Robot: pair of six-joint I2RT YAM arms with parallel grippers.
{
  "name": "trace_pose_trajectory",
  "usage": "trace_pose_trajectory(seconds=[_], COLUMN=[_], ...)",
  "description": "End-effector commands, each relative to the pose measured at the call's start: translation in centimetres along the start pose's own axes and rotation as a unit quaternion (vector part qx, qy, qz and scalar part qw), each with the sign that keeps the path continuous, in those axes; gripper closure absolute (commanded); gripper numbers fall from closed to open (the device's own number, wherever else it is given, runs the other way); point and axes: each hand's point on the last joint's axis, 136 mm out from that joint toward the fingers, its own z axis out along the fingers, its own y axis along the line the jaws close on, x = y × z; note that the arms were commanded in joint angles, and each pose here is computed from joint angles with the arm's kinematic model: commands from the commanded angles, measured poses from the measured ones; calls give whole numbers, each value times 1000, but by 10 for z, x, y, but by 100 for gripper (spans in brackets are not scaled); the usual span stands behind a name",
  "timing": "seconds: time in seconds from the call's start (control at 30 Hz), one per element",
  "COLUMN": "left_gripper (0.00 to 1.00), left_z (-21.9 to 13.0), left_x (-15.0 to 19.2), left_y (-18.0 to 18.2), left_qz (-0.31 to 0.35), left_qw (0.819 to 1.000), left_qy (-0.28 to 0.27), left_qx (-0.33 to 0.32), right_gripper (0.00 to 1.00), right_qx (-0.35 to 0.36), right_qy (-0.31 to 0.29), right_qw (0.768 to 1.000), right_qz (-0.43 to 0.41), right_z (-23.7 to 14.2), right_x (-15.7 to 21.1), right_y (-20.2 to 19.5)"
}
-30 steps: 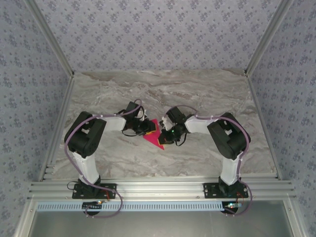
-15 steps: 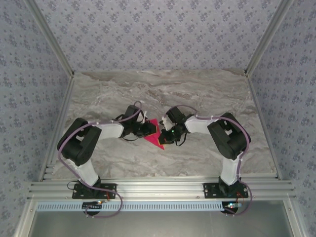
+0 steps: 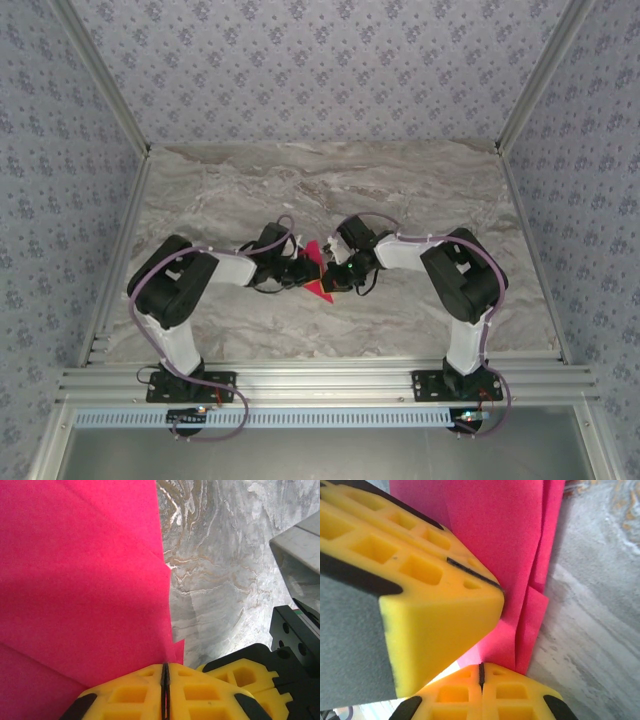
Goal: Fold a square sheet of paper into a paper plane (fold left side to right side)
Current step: Fourth fold the wing at the center of the table.
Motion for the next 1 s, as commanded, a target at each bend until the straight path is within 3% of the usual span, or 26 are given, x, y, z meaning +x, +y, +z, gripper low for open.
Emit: trace_pose_trajectory(seconds=[0.0, 0.5, 0.97], left_gripper=[91, 91, 87], left_z=[4, -11, -41], left_x=[-8, -86, -138], left_y=[24, 28, 65], left_qz=[-5, 27, 16], left_qw=[999, 999, 997], left_qy=[-4, -34, -66], left_qx=[-34, -16, -31], right_gripper=[100, 100, 100], right_qx=[136, 131, 126], right_qy=[74, 87, 81], right_qw=[986, 986, 988], right_qz=[54, 53, 50], right_z=[9, 12, 11], right_x=[49, 60, 58], right_y=[-70, -70, -65])
